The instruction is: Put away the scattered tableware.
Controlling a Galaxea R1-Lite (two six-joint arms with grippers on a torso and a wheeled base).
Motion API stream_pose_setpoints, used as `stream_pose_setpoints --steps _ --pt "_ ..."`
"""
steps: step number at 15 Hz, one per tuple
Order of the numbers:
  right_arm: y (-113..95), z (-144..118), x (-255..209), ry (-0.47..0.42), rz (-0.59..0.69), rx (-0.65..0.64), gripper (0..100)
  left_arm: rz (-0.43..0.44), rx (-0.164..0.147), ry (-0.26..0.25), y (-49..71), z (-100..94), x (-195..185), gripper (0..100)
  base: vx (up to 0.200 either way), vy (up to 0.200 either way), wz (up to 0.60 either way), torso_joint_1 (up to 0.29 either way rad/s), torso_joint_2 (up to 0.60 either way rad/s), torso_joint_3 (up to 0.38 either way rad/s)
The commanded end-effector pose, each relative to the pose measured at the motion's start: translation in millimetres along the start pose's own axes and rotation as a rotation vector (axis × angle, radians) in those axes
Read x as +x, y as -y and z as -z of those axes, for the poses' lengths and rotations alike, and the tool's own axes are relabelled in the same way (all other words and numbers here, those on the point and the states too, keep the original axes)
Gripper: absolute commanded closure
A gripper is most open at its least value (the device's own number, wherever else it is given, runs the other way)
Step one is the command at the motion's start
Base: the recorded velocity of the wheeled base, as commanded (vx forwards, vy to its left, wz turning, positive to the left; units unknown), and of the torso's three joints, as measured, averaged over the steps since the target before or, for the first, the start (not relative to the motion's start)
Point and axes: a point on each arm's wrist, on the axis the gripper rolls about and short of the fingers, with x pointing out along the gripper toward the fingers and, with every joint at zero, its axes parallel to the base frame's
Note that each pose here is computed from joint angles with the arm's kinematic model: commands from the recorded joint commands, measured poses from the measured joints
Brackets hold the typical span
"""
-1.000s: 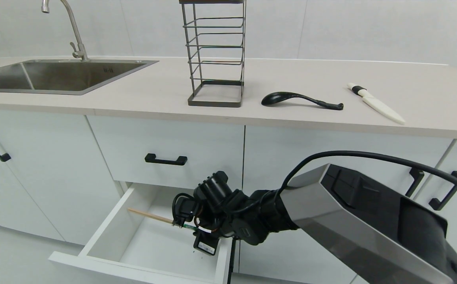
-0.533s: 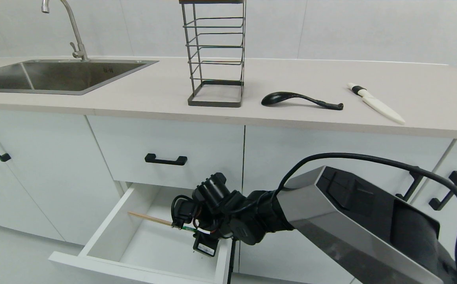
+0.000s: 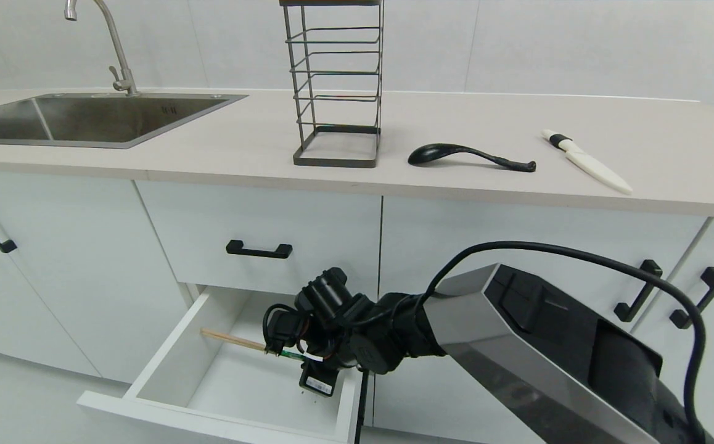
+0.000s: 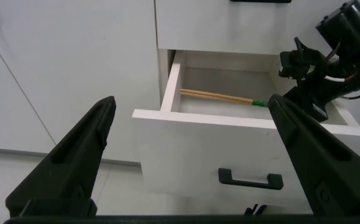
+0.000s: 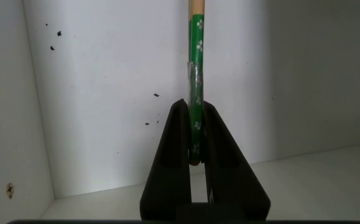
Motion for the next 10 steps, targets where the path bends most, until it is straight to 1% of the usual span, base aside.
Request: stream_pose_setpoints --steps 1,2,3,7,10 --pt "-2 3 5 -0.006 -0.006 -0.004 100 0.0 0.0 -0.002 0.0 0.1 0 0 0.0 0.0 0.0 0.0 0.0 0.0" --pt "-2 3 6 -0.006 -0.007 -0.005 100 0.0 0.0 -0.001 0.0 -0.1 0 0 0.0 0.0 0.0 0.0 0.0 0.0" --pt "-2 3 8 -0.007 -0.008 -0.005 0 0.0 0.0 -0.002 0.0 0.1 0 0 0.0 0.0 0.0 0.0 0.0 0.0" --pt "-3 3 7 -0.007 -0.012 -0.005 0 0.0 0.0 -0.002 0.0 0.1 0 0 0.0 0.0 0.0 0.0 0.0 0.0" --pt "-3 -12 -11 0.025 -0.003 -0.017 0 0.0 0.0 -0.002 0.0 0.1 0 0 0.0 0.0 0.0 0.0 0.0 0.0"
